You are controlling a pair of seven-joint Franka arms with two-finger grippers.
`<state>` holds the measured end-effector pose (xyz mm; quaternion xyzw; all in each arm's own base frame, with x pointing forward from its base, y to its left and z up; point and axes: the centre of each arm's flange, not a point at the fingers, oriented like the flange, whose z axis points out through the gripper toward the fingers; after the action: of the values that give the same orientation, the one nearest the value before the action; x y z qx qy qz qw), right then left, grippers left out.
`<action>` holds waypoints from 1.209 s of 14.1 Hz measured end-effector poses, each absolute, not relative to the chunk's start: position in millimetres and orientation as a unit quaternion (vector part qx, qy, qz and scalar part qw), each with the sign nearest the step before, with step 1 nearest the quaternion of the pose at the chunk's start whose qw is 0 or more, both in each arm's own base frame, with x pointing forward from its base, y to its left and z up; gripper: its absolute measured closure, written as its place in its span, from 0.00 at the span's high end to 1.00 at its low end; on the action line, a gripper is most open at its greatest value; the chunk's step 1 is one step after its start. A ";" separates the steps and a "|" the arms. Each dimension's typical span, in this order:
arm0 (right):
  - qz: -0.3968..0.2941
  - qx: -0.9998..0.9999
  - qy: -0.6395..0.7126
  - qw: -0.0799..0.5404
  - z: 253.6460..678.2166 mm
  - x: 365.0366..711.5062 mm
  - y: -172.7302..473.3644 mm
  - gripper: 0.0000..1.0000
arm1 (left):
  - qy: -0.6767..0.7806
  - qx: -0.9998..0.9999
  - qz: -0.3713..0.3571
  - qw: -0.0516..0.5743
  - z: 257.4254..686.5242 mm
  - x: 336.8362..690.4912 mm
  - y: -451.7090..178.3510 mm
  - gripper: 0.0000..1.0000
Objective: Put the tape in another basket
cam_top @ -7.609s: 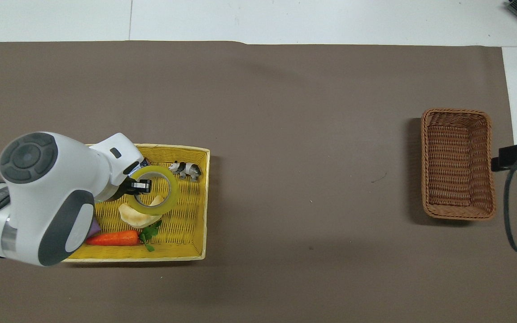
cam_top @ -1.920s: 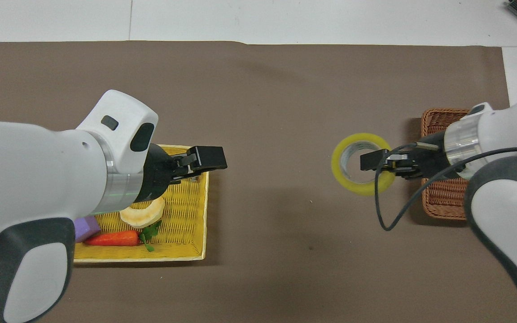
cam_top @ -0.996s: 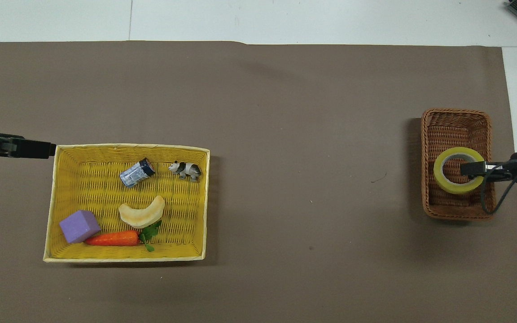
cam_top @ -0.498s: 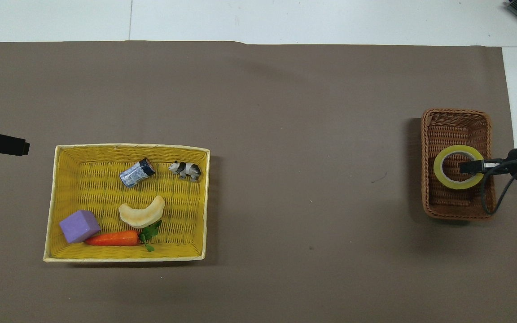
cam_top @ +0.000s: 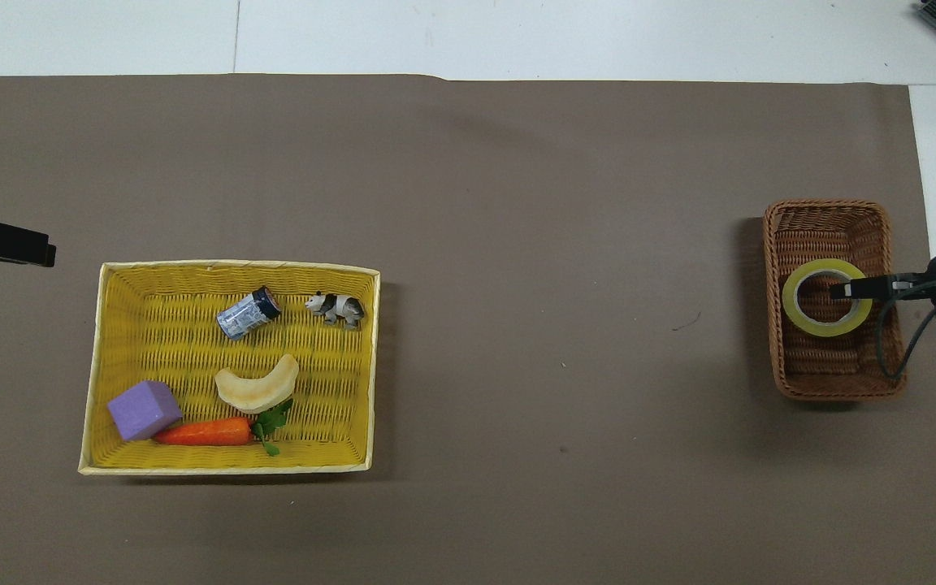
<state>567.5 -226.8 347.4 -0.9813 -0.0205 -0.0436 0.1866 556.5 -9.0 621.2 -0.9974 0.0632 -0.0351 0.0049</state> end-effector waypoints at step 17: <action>0.013 -0.994 0.106 -0.010 602.0 544.8 -33.2 1.00 | 0.021 -1.000 -0.007 0.003 642.8 544.5 -10.2 1.00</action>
<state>544.8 -33.2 602.0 -0.9943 0.1056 0.0133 -0.0103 544.5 -10.2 642.8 -0.9997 0.0213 -0.0068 0.0033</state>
